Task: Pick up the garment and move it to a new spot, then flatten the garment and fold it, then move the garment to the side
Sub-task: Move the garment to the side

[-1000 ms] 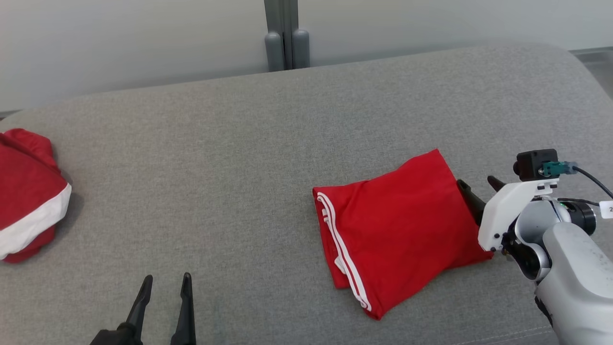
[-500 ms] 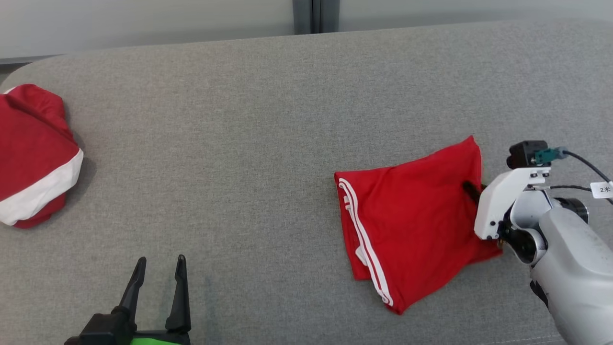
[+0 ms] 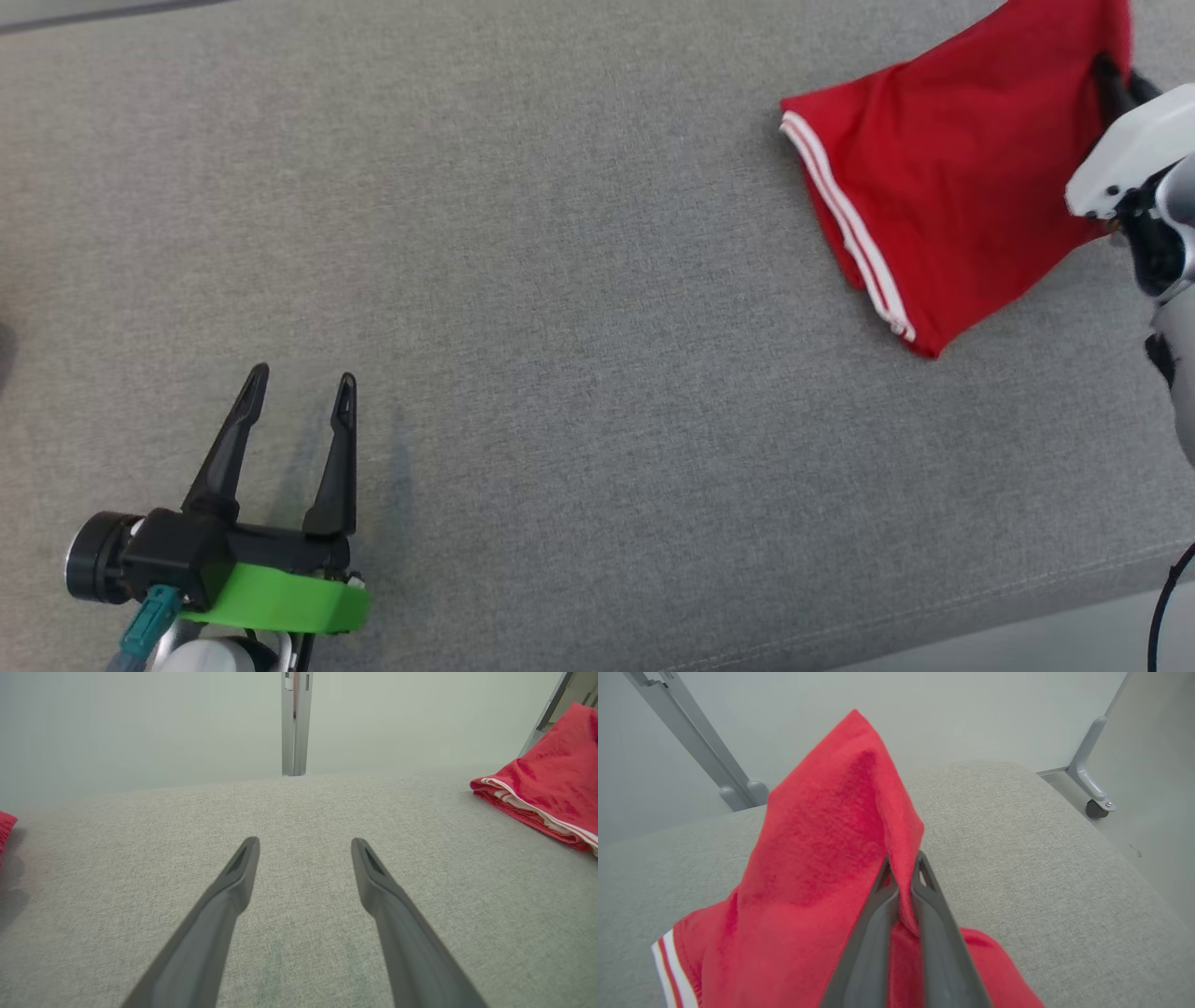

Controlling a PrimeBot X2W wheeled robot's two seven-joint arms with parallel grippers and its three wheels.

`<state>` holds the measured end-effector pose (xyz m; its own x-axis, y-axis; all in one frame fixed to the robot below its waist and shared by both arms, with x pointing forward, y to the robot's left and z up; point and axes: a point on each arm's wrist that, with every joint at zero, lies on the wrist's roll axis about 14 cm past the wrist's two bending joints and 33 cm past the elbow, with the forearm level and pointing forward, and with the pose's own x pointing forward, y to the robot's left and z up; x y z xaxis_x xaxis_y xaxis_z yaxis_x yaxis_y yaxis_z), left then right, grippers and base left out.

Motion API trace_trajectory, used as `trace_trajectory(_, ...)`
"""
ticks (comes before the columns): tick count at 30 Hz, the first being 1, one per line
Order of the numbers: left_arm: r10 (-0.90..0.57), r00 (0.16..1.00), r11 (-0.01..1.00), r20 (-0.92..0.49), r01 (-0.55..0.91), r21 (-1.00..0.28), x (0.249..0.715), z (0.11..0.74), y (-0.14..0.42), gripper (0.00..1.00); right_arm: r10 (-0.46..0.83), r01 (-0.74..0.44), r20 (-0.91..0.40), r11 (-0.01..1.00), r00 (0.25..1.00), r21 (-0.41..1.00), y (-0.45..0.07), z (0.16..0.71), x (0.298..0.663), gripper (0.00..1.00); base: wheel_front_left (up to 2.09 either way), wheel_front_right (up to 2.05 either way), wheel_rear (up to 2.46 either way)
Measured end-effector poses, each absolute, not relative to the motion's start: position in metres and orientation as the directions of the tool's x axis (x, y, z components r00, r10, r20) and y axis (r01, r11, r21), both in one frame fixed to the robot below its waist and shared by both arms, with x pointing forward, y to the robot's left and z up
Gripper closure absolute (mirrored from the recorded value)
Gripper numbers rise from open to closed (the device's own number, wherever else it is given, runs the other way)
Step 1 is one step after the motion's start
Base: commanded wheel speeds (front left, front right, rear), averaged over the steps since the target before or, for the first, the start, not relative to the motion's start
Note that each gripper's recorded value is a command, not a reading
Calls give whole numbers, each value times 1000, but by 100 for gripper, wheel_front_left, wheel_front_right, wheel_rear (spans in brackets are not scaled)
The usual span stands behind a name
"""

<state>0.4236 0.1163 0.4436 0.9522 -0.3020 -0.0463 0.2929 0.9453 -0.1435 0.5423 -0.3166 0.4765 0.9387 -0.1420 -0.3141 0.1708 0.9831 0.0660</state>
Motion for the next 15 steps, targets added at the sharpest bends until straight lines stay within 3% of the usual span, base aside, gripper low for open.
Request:
trace_trajectory(7, -389, 916, 915, -95, 373, -152, 447, 410, 98, 0, -373, 387, -292, 922, 881, -9, -405, 463, 540, 100, 0, 0, 0)
trace_trajectory(15, -352, 918, 930, -180, 322, -177, 445, 375, 111, 0, -477, 460, -260, 879, 840, -126, -450, 462, 550, 100, 0, 0, 0)
